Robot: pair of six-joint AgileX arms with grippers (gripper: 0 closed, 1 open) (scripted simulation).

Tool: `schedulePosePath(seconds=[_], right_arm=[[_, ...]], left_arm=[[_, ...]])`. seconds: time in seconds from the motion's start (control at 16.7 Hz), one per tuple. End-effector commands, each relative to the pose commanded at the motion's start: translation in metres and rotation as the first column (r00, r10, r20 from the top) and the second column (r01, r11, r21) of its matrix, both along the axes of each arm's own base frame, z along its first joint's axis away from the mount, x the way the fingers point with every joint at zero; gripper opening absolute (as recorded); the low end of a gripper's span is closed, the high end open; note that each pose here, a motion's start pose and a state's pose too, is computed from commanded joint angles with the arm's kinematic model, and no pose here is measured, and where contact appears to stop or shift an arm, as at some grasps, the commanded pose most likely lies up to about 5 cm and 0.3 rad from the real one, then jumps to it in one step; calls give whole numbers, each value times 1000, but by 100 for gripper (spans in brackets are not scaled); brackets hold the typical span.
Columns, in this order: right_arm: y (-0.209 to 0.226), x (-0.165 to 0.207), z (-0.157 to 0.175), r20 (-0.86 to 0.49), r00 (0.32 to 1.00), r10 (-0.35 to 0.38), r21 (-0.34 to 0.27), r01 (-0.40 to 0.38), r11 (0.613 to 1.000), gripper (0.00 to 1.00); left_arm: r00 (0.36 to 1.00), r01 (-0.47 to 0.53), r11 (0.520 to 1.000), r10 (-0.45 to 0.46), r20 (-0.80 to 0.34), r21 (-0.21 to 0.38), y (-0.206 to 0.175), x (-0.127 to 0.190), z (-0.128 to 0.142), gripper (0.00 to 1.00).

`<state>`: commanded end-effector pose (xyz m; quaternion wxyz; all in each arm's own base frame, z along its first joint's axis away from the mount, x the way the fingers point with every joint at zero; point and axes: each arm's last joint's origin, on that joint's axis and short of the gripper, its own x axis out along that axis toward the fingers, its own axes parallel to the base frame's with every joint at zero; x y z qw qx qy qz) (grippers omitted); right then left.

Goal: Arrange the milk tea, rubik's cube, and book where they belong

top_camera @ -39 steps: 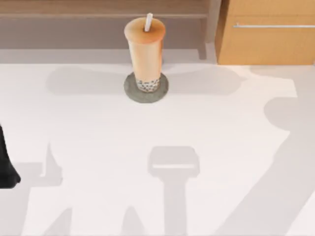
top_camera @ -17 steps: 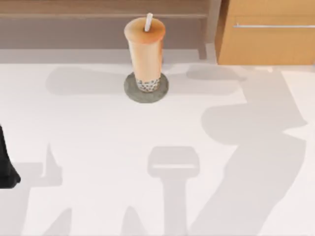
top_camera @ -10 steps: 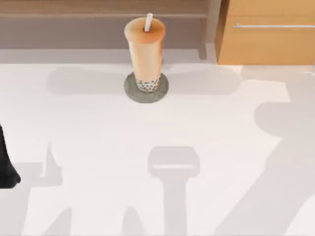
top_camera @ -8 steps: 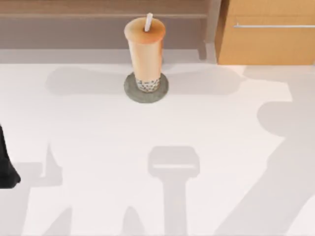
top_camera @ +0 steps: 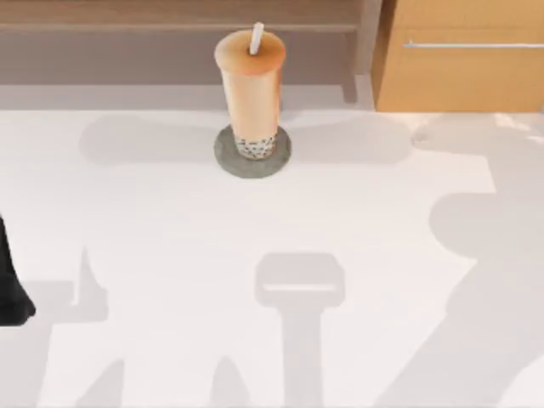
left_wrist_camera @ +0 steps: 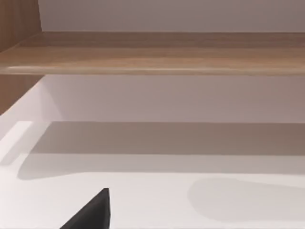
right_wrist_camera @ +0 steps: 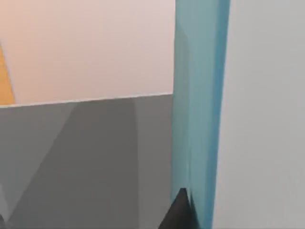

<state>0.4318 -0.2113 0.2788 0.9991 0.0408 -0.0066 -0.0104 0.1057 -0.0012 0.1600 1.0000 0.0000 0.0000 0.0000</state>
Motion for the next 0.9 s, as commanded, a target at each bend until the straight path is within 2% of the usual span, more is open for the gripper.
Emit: schedulePosePath(seconds=[0.12, 0.24, 0.42, 0.54, 0.66, 0.78, 0.9], right_arm=[[1, -21, 7, -5, 1000, -13, 118, 14, 993, 0], [2, -48, 10, -12, 999, -31, 265, 33, 964, 0], [7, -95, 5, -25, 998, -64, 489, 68, 869, 0], [13, -127, -11, -50, 995, -86, 623, 98, 776, 0], [21, -157, -38, -98, 990, -102, 735, 141, 663, 0], [33, -186, -74, -172, 979, -108, 823, 203, 530, 0], [49, -214, -113, -263, 960, -99, 878, 281, 389, 0]], left_arm=[[1000, 0, 1000, 0, 0, 0, 0, 0, 0, 100], [1000, 0, 1000, 0, 0, 0, 0, 0, 0, 100], [1000, 0, 1000, 0, 0, 0, 0, 0, 0, 100], [1000, 0, 1000, 0, 0, 0, 0, 0, 0, 100], [1000, 0, 1000, 0, 0, 0, 0, 0, 0, 100], [1000, 0, 1000, 0, 0, 0, 0, 0, 0, 100], [1000, 0, 1000, 0, 0, 0, 0, 0, 0, 100]])
